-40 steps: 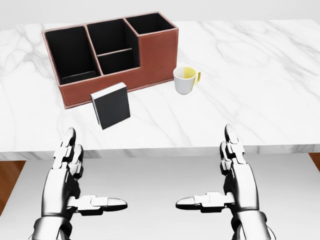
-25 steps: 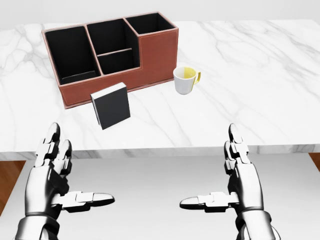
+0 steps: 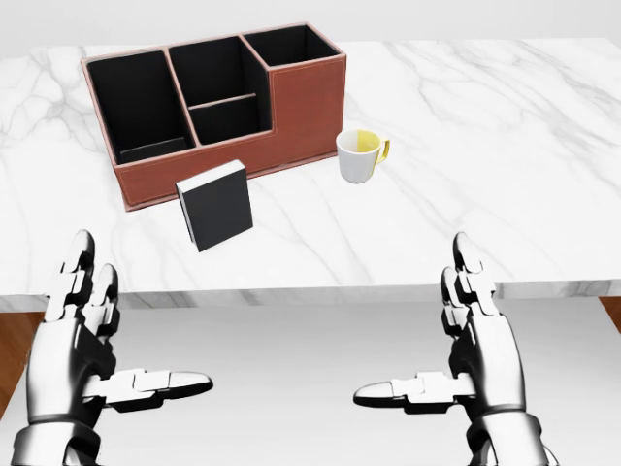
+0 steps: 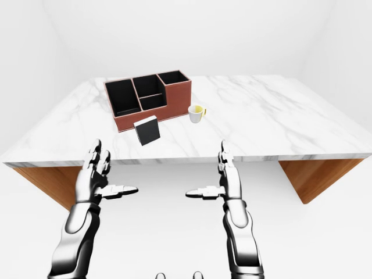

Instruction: Pick up the book and place it in the front compartment of the caddy.

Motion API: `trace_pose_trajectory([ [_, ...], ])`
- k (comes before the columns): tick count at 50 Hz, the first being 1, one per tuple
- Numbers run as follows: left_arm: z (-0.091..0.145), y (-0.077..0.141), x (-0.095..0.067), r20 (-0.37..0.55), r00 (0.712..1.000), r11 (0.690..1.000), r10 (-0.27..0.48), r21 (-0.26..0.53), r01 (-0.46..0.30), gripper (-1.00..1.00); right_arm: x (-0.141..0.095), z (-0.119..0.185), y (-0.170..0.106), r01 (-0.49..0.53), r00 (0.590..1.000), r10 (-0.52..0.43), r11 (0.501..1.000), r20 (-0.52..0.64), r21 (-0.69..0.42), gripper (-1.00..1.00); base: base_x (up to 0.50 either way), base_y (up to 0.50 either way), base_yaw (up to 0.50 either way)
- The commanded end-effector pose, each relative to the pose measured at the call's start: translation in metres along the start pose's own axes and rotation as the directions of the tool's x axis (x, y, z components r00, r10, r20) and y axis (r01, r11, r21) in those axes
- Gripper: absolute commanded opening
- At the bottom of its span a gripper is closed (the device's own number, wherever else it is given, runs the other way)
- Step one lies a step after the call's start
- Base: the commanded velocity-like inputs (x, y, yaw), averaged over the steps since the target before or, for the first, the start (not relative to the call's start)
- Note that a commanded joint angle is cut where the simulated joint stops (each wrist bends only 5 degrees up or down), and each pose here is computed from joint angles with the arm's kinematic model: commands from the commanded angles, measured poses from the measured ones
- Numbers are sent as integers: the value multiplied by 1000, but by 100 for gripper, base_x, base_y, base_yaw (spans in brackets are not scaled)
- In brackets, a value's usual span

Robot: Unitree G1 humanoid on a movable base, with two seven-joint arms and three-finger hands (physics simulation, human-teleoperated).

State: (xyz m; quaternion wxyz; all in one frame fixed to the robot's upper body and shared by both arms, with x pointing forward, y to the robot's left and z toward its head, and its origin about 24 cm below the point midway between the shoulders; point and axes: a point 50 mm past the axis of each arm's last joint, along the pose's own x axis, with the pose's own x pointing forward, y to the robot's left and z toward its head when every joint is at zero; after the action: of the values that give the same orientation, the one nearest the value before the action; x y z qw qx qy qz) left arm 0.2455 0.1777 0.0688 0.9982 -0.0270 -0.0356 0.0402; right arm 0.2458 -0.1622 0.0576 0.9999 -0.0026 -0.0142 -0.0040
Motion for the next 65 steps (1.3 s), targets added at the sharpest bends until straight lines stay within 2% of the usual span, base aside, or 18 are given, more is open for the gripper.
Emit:
trace_pose_trajectory([
  [1, 33, -8, -14, 137, 990, 998, -27, 65, 18, 100, -17, 32, 3, -7, 992, 5, 1000, 126, 13, 100, 0, 0, 0],
  [3, 33, -8, -14, 137, 990, 998, -27, 65, 18, 100, -17, 32, 3, -7, 992, 5, 1000, 126, 13, 100, 0, 0, 0],
  [5, 65, -4, -28, 271, 962, 999, -28, 47, 16, 100, -32, 54, 3, -4, 976, 3, 1000, 216, 6, 100, 0, 0, 0],
  [10, 79, -2, -34, 331, 943, 999, -22, 37, 11, 100, -38, 61, 3, -5, 970, 4, 1000, 243, 1, 100, 0, 0, 0],
  [11, 88, 0, -38, 367, 930, 1000, -15, 24, 6, 100, -41, 65, 3, -5, 966, 5, 1000, 258, 0, 100, 0, 0, 0],
  [16, 100, 6, -44, 423, 906, 1000, 7, -1, -7, 100, -46, 73, 2, -2, 957, 1, 1000, 291, 3, 100, 0, 0, 0],
  [17, 107, 10, -46, 452, 892, 1000, 25, -19, -18, 100, -45, 72, 2, 1, 957, -1, 1000, 290, 2, 100, 0, 0, 0],
  [22, 118, 18, -49, 499, 865, 998, 55, -41, -40, 100, -46, 74, 1, 2, 955, -2, 1000, 296, 1, 100, 0, 0, 0],
  [24, 125, 23, -52, 532, 843, 997, 73, -55, -51, 100, -49, 77, 2, 2, 950, -2, 1000, 311, 1, 100, 0, 0, 0],
  [28, 131, 27, -55, 557, 826, 996, 88, -69, -60, 100, -53, 84, 2, 0, 942, -2, 1000, 337, 6, 100, 0, 0, 0],
  [36, 135, 26, -58, 573, 815, 996, 84, -64, -57, 100, -64, 93, 6, 13, 930, -1, 999, 368, -29, 100, 0, 0, 0],
  [43, 138, 26, -61, 587, 805, 996, 87, -70, -57, 100, -69, 99, 9, -3, 921, 5, 1000, 391, -5, 100, 0, 0, 0],
  [51, 137, 26, -61, 583, 808, 996, 85, -68, -55, 100, -70, 97, 11, 0, 925, 9, 1000, 380, -24, 100, 0, 2, 0],
  [65, 135, 27, -59, 573, 815, 996, 86, -70, -56, 100, -68, 94, 14, -4, 930, 16, 999, 367, -33, 100, 0, 48, 0],
])
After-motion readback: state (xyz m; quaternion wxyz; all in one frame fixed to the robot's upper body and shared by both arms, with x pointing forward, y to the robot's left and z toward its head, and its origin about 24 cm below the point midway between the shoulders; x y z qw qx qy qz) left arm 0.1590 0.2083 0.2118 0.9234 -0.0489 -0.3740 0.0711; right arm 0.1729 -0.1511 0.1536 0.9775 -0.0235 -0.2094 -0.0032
